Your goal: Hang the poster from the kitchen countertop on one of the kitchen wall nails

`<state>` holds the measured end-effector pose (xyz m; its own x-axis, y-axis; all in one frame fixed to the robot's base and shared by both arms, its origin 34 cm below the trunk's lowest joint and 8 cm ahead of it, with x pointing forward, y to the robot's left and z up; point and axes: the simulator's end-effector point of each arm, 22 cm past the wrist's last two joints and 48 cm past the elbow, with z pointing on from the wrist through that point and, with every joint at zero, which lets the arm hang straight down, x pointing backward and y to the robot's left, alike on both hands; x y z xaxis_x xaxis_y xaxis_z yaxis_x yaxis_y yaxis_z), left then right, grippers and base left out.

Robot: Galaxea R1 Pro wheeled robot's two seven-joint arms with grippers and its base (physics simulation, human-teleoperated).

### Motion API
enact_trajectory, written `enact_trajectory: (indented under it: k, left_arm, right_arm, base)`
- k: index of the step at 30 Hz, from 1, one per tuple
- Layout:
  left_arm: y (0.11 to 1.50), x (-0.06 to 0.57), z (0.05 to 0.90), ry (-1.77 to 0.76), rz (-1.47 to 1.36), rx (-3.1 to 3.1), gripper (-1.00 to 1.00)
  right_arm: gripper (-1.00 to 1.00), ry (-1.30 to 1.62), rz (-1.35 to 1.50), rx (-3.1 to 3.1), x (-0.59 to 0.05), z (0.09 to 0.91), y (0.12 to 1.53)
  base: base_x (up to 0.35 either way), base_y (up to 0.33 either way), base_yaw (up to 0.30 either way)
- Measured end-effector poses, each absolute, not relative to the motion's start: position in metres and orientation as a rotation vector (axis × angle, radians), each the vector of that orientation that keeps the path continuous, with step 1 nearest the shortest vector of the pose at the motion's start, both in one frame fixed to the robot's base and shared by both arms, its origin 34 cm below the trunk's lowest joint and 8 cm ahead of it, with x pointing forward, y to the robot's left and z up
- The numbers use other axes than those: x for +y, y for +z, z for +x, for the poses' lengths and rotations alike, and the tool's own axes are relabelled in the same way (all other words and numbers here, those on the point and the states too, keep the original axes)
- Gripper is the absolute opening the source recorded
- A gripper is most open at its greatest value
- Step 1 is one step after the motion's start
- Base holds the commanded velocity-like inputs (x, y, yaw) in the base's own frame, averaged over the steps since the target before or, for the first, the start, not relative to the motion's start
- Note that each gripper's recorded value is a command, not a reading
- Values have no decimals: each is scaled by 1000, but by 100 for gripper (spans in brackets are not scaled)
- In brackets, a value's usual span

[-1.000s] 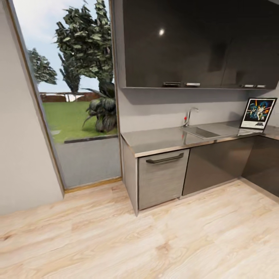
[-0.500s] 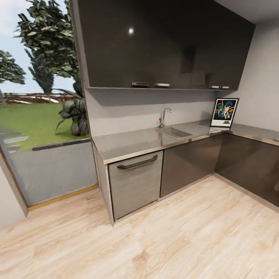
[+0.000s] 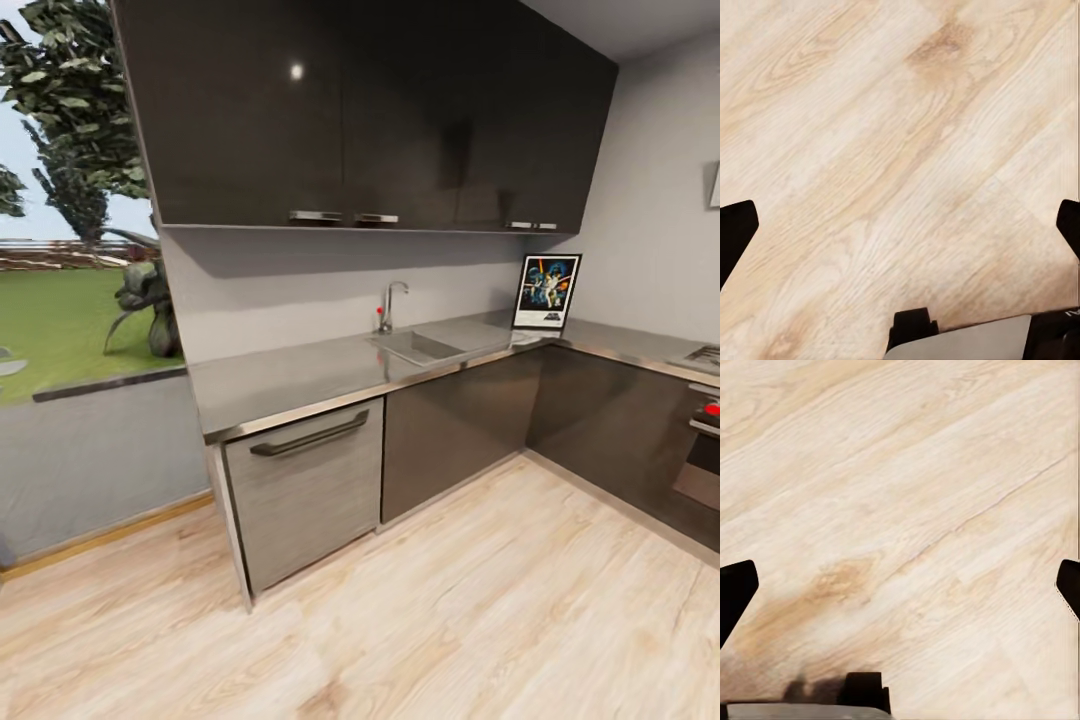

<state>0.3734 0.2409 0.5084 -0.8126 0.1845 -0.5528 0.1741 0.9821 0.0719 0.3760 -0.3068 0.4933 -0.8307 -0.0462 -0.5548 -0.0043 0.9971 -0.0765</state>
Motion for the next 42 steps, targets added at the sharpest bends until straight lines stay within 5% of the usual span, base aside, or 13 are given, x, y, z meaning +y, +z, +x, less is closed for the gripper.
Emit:
enact_trajectory:
  k: [28,42]
  left_arm:
    - [508,241,373,25,251,2538,100]
    - [509,242,373,27,250,2538,100]
  right_arm:
    - [100,-86,-38,2568,-302,368,489]
    - [100,-84,-43,2576,-301,365,488]
  base:
    - [289,-180,-219]
    - [286,-171,-35]
